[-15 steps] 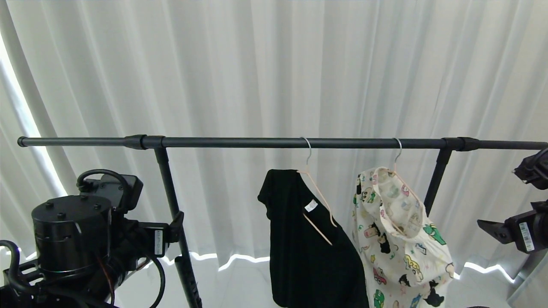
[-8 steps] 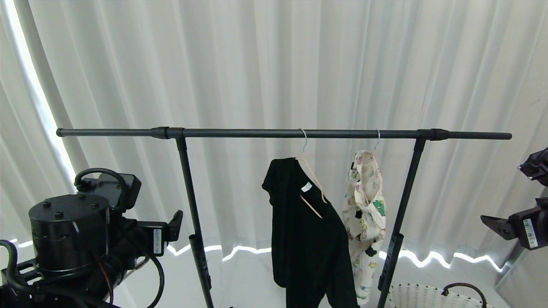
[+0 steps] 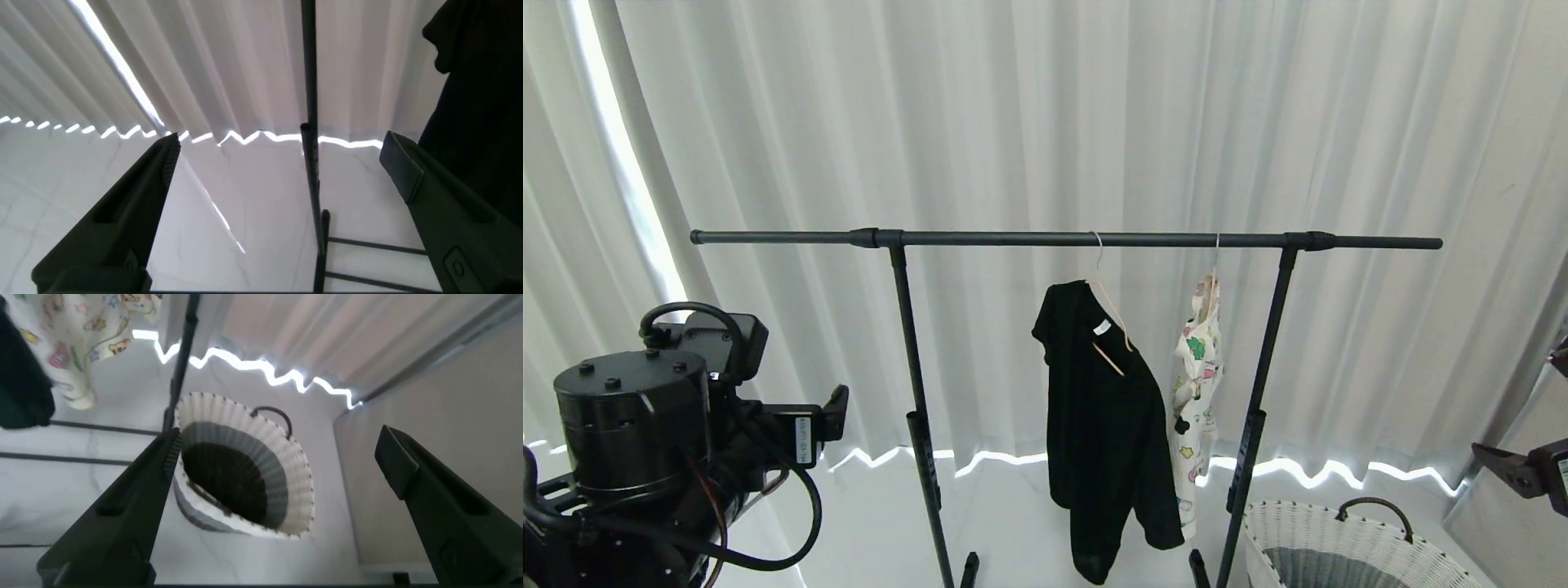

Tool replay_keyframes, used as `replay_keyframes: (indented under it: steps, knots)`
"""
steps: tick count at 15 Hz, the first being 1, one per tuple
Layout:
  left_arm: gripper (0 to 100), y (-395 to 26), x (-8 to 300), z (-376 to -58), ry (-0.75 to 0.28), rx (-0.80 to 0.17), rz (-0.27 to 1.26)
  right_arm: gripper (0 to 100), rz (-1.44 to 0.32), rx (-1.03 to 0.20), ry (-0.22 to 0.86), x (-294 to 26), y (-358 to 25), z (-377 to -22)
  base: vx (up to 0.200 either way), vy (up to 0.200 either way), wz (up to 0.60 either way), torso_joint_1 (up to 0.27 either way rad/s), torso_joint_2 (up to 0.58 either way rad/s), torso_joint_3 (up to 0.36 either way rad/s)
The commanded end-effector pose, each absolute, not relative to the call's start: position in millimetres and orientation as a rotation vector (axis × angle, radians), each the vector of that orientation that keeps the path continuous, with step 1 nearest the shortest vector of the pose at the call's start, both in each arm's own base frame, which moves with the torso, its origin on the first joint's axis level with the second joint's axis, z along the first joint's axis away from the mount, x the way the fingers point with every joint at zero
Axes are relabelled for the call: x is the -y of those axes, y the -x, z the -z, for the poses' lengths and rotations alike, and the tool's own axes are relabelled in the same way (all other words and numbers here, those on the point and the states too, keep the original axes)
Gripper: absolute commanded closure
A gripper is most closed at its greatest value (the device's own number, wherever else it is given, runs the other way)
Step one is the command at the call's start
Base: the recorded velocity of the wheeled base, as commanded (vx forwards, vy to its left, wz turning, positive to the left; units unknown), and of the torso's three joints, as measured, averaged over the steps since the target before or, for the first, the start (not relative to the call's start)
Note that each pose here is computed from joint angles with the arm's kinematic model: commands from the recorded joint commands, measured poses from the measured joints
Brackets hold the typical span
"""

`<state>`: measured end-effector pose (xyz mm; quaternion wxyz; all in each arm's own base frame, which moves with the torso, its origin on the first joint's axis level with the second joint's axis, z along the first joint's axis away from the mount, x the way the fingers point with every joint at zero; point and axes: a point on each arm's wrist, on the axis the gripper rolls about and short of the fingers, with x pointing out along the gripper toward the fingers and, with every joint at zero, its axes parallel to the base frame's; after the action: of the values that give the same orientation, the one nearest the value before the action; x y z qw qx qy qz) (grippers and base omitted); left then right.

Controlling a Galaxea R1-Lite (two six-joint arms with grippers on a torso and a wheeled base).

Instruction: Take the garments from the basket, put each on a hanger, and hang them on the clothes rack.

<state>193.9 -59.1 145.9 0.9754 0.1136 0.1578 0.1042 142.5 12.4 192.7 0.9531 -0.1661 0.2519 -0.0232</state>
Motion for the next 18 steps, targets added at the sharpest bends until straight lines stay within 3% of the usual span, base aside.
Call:
replay_keyframes:
  steps: [1,4,18]
  knots:
    - [0,-191.5,58.0,-146.3,-0.228,-0.316,-0.212,0,0.049,-0.504,0.347,-11.5,-140.1,-193.6,-0.200,0.000,0.00,0.002,0.00,0.002]
    - [0,-191.1,57.8,-146.2,-0.229,-0.316,-0.214,0,0.048,-0.504,0.351,-11.5,-140.1,-193.6,-0.200,0.000,0.00,0.001,0.00,0.001]
    - [0,-198.1,39.0,-147.2,-0.214,-0.325,-0.315,0,0.048,-0.488,0.369,-10.1,-130.1,-192.3,0.000,0.000,0.00,0.000,0.00,0.000]
